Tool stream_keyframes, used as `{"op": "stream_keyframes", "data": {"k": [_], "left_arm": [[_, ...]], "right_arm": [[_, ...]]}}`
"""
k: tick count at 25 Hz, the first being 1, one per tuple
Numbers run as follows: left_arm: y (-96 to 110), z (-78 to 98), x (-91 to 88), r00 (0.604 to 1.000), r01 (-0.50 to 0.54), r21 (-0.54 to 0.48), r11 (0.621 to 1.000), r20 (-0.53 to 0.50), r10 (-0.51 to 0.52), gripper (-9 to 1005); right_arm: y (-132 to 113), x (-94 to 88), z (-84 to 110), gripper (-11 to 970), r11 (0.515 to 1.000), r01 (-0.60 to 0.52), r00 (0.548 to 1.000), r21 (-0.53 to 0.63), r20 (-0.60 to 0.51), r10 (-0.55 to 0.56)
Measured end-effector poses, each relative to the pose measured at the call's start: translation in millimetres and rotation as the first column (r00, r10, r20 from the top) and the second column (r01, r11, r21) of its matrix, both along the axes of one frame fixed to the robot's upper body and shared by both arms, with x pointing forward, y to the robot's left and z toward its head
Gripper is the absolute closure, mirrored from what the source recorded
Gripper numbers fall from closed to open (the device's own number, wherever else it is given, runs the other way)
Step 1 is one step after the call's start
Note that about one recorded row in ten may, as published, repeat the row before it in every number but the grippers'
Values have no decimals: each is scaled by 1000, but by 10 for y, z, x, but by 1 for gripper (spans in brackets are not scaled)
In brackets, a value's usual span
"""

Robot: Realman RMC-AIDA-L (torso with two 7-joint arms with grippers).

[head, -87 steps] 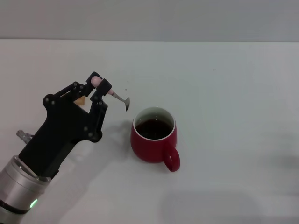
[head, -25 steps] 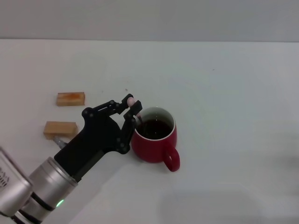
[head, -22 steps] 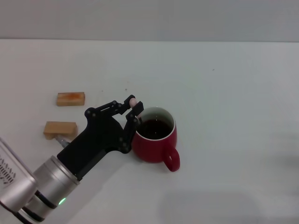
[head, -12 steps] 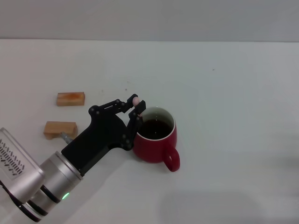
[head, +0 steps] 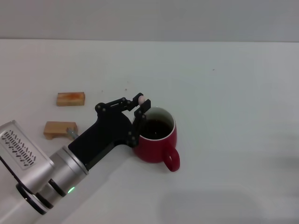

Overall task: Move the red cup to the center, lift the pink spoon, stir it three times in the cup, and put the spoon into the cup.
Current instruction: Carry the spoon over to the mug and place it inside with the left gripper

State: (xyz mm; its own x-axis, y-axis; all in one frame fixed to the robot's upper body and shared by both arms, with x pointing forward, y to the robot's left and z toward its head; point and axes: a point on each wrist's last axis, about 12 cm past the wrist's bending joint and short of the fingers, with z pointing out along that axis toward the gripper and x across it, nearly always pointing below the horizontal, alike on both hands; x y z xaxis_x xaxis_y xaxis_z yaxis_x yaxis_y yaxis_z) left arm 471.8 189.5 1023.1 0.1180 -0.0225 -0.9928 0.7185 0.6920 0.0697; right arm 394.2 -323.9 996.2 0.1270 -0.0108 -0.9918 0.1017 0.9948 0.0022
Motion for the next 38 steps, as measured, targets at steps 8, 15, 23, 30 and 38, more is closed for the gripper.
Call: {"op": "stream_keyframes", "data": {"k": [8,15,23,30,38], "left_arm": [[-84,29,49,999,42,13,999,10,-43,849],[-266,59,23,993,117,13,993,8,-117,849],[-365,43,-108,986,167,0,986,-4,-167,850],[-275,-14,-172,992,124,-4,992,-28,-124,851],[-247,-14,-159,994,109,5,994,-17,-109,851]], "right_arm": [[1,-1,1,222,1000,1,1000,1,1,-1],[0,0,1,221,1000,4,1000,2,1,-4],[14,6,2,221,1000,1,1000,8,3,-1],[23,9,3,221,1000,-2,1000,10,4,2],[25,6,1,222,1000,-4,1000,9,3,4]]}}
